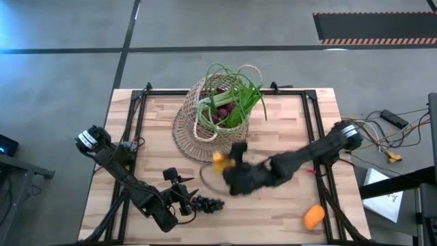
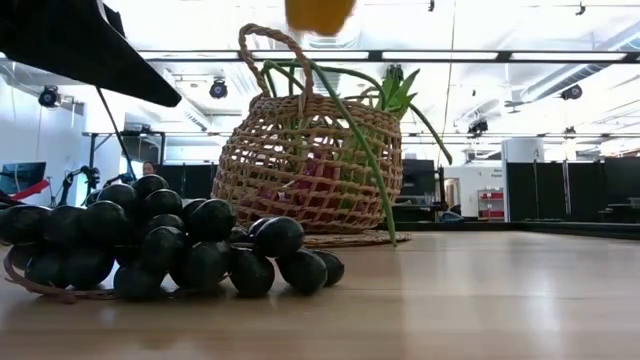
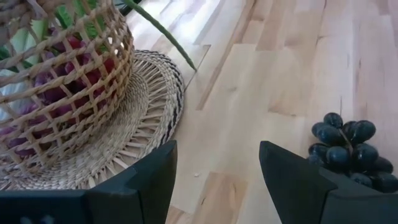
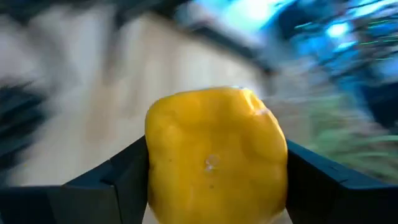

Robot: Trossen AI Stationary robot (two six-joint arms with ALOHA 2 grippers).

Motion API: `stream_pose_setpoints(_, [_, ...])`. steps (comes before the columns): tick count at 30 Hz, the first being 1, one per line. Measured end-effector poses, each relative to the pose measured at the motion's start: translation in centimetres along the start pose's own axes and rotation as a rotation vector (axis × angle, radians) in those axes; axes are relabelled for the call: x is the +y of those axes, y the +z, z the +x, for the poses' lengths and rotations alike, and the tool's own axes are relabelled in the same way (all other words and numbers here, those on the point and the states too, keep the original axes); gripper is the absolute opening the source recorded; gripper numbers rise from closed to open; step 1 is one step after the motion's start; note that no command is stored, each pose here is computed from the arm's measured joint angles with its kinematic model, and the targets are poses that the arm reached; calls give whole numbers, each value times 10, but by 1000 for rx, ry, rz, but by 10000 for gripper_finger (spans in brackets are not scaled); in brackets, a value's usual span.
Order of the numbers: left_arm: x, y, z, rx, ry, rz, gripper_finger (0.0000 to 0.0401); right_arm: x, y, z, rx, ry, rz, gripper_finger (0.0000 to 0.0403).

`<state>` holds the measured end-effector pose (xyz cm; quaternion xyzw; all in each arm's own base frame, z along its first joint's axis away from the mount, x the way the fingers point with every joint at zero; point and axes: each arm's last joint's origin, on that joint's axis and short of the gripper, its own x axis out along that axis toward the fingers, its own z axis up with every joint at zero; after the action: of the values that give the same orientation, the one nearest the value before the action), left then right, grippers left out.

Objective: Build produce basket
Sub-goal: Put the yellow bell pepper into the basket

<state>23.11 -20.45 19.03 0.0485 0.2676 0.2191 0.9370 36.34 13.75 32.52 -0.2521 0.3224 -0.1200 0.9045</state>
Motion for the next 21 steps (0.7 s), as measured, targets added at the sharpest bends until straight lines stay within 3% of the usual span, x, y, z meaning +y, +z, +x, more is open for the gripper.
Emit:
stream_pose_setpoints(5, [-2,-3,2,7,3,13,212,-95,10,3,-57,-168,195,269])
stream_pose_setpoints(8, [-2,-3,2,7,3,12,212,-152,-10,28,-16,-232,372,267])
stream_pose_setpoints(11, [-2,-3,2,6,3,11,212,-195,-42,64,31,-186,547,269])
stream_pose_setpoints(15, [-2,-3,2,6,3,11,212,-227,-84,116,103,-126,723,269])
stream_pose_setpoints(21, [-2,-3,2,3,5,9,212,-232,-118,164,187,-73,782,286])
